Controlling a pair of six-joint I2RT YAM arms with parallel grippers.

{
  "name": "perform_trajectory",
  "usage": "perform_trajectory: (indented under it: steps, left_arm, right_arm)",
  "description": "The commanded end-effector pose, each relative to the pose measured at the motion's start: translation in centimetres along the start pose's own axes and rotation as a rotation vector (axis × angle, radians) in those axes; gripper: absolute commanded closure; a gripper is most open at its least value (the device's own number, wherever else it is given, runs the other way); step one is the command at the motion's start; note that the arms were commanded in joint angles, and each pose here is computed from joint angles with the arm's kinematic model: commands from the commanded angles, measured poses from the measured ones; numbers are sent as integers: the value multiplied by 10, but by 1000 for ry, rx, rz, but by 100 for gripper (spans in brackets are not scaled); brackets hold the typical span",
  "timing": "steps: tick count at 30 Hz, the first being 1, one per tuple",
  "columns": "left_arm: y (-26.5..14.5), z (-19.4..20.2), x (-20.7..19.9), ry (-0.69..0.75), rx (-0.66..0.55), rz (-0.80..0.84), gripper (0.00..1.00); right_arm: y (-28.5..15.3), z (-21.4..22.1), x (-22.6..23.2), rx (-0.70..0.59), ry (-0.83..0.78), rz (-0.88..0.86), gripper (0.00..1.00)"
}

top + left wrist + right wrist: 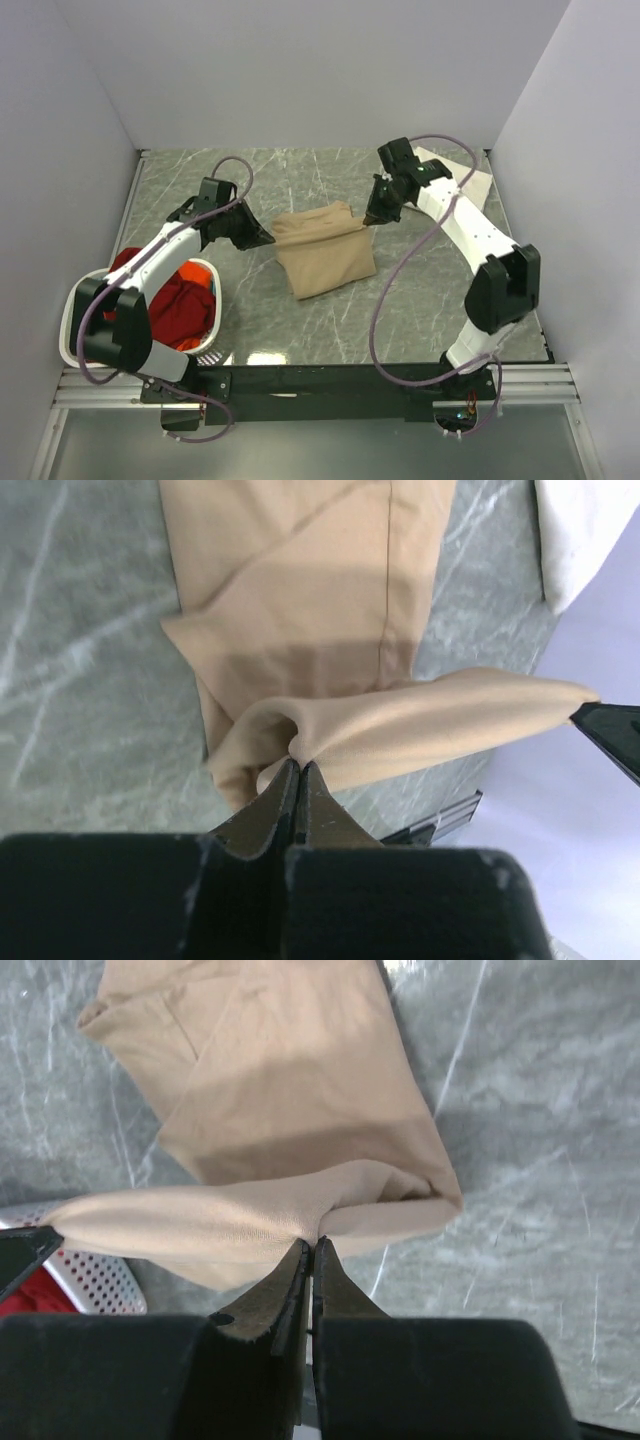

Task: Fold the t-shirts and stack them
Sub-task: Fold the tshirt

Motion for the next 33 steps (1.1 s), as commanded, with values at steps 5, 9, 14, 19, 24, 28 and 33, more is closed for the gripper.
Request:
perform_trajectory:
  steps: [5,9,14,19,24,28,33]
  left_arm:
    - [20,-46,-11,14,-33,62,100]
    - [39,-59,-14,6,11,69,100]
    - [63,-76,-6,-9,26,9,100]
    - [71,-90,-3,-37,-2,-26,100]
    - [77,-94,6,-70,-16,-54,100]
    - [80,-99,12,-95,-40,-75,99]
    - [77,-115,7,-114,-133,-56,38]
  right_arm:
    - [28,-51,0,-57,-33,42,100]
    - [45,-67,-2,-41,-30,59,100]
    - [69,-83,-2,-19,-29,60,100]
    - [85,-92,-3,-6,-16,44,100]
    - [101,-95,-4,12,-9,40,100]
    - [107,-100,1,3,-17,5,100]
    - [105,-116,19,-75,-73,-141,59]
Point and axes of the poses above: each gripper's point midway between its finger pads, its own y axis out along the fingers, its own x axis along the line the jaws close on, z = x × y, the point moved 7 cm from there along -y, back along the fingers, and after that the axes turned 10 degrees about -y, right-handed, at the moved point
